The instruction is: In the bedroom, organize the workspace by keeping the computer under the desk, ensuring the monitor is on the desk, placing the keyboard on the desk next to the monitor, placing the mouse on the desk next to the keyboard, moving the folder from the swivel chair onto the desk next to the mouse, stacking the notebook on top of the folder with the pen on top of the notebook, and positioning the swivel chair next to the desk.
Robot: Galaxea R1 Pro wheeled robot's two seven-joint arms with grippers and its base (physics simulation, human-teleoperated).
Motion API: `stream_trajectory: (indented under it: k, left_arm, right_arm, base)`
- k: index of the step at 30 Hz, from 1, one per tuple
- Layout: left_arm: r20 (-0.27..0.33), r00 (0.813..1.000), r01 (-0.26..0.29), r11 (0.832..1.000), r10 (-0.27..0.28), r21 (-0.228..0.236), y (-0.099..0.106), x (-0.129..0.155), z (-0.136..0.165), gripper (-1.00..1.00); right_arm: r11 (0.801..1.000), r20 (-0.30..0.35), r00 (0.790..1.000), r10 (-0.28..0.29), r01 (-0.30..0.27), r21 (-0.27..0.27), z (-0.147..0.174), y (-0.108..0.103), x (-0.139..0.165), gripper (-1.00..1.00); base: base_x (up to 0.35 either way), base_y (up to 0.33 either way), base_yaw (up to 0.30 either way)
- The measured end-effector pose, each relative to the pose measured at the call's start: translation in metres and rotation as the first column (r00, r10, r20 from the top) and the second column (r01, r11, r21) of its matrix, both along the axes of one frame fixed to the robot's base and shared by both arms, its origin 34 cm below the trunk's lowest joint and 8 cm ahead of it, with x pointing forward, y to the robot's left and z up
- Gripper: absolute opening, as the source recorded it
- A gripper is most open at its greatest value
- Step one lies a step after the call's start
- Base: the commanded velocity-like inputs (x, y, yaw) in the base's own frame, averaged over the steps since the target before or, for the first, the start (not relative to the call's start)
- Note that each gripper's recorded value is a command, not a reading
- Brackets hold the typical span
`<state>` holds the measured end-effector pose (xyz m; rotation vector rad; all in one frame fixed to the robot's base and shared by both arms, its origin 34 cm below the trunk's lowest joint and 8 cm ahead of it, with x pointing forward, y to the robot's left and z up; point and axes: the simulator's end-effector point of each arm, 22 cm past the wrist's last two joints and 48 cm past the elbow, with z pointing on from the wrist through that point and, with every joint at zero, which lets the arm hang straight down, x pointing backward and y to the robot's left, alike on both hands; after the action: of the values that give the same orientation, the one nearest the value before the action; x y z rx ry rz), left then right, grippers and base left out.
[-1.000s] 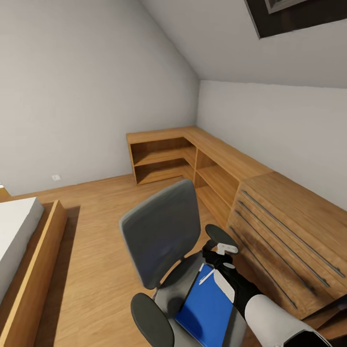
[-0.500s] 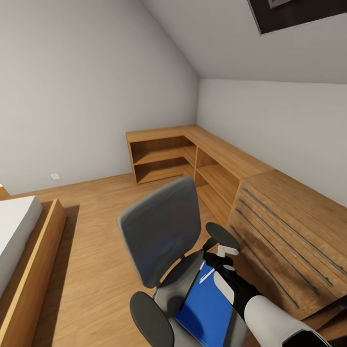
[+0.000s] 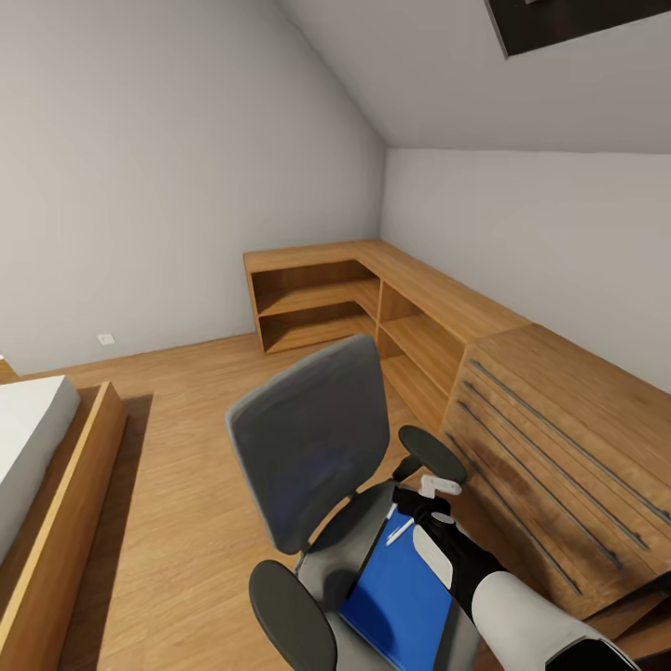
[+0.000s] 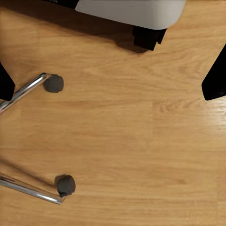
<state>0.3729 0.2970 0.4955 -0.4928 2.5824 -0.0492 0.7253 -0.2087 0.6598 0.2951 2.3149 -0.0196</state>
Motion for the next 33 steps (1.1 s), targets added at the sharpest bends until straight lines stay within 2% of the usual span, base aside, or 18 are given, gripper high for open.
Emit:
stream_trajectory:
  k: [8, 15, 19, 22, 33]
  left_arm:
    - [0.0, 1.0, -0.001, 1.0, 0.001, 0.001, 0.0, 0.0, -0.013, 1.0]
    - [0.0, 1.0, -0.001, 1.0, 0.001, 0.001, 0.0, 0.0, -0.024, 1.0]
    - [0.0, 1.0, -0.001, 1.0, 0.001, 0.001, 0.0, 0.0, -0.027, 1.0]
    - [0.001, 1.0, 0.0, 1.0, 0.0, 0.0, 0.0, 0.0, -0.027, 1.0]
    - [0.001, 1.0, 0.0, 1.0, 0.0, 0.0, 0.0, 0.0, -0.027, 1.0]
  right_arm:
    - [1.0, -0.007, 1.0, -0.016, 0.016, 0.014, -0.014, -0.001, -0.002, 1.0]
    - [0.998, -0.024, 0.998, -0.058, 0.058, -0.01, -0.027, -0.01, -0.005, 1.0]
    - [0.996, -0.07, 0.994, -0.084, 0.085, 0.008, -0.038, -0.011, -0.013, 1.0]
    - [0.995, -0.098, 0.991, -0.091, 0.093, 0.02, -0.042, -0.01, -0.018, 1.0]
    - [0.995, -0.13, 0.987, -0.091, 0.095, 0.022, -0.046, -0.009, -0.023, 1.0]
  base:
    - [0.0, 0.0, 0.0]
    - [0.0, 0.0, 0.0]
    - [0.0, 0.0, 0.0]
    - [0.0, 0.0, 0.0]
    - [0.0, 0.0, 0.0]
